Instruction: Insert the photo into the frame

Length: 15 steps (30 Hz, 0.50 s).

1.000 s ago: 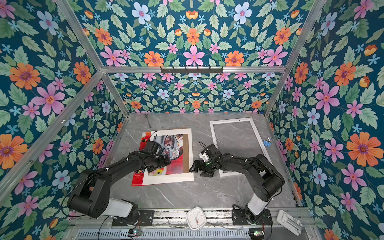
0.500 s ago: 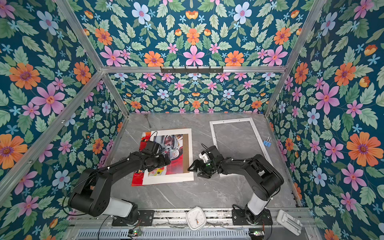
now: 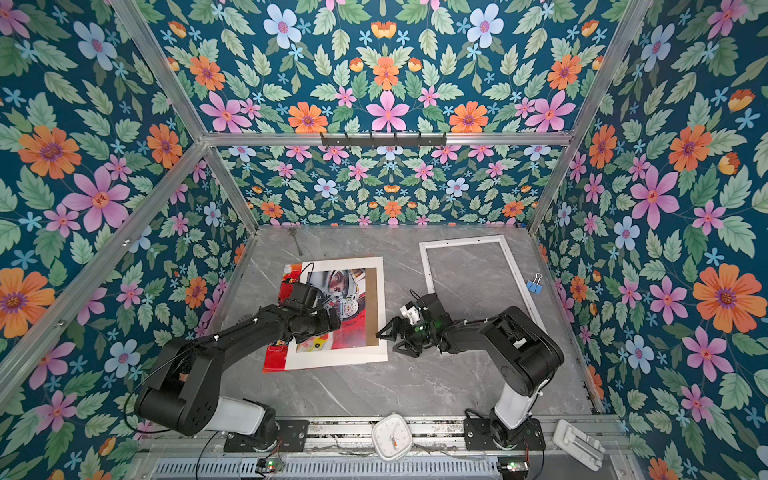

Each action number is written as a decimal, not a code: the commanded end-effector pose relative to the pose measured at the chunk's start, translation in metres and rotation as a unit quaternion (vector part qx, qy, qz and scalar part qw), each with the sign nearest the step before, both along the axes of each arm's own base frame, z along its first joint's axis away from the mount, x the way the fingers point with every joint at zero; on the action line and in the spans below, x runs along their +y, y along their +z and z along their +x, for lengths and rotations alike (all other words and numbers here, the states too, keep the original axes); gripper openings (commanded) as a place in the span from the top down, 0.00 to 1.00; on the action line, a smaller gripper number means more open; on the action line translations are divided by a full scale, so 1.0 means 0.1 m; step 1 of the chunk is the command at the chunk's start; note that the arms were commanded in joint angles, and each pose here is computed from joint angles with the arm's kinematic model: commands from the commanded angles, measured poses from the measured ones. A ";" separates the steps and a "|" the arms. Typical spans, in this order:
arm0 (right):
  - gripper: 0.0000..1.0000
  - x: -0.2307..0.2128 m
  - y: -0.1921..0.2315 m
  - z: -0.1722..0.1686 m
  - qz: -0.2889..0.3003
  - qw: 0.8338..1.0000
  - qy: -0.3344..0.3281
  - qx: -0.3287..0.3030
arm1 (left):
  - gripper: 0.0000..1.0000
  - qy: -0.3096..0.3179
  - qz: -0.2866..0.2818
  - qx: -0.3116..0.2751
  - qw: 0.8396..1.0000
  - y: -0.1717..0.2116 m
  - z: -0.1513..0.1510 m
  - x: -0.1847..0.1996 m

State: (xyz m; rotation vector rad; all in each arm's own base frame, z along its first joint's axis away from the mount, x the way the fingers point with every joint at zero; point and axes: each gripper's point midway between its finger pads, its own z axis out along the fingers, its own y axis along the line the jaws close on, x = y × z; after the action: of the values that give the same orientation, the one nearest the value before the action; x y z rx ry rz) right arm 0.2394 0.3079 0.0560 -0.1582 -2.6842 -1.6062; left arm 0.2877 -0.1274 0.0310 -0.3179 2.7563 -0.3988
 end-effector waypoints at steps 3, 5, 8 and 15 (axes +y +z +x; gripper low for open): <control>0.15 0.05 0.10 0.11 0.020 1.000 -0.012 -0.018 | 0.01 -0.003 0.004 0.044 0.999 -0.13 -0.20 0.03; 0.18 0.06 0.13 0.14 0.029 0.999 -0.015 -0.020 | 0.02 -0.003 0.002 0.044 0.999 -0.13 -0.20 0.02; 0.26 0.09 0.15 0.19 0.036 0.999 -0.019 -0.021 | 0.02 -0.003 0.000 0.044 0.999 -0.13 -0.20 0.02; 0.48 0.11 0.15 0.22 0.042 0.999 -0.021 -0.018 | 0.02 -0.004 -0.003 0.042 0.999 -0.10 -0.18 0.00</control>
State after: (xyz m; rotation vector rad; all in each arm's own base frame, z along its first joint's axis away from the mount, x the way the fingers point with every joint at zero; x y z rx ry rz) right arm 0.2572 0.3162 0.0649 -0.1967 -2.6569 -1.7063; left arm 0.2911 -0.1288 0.0333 -0.3147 2.7385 -0.4107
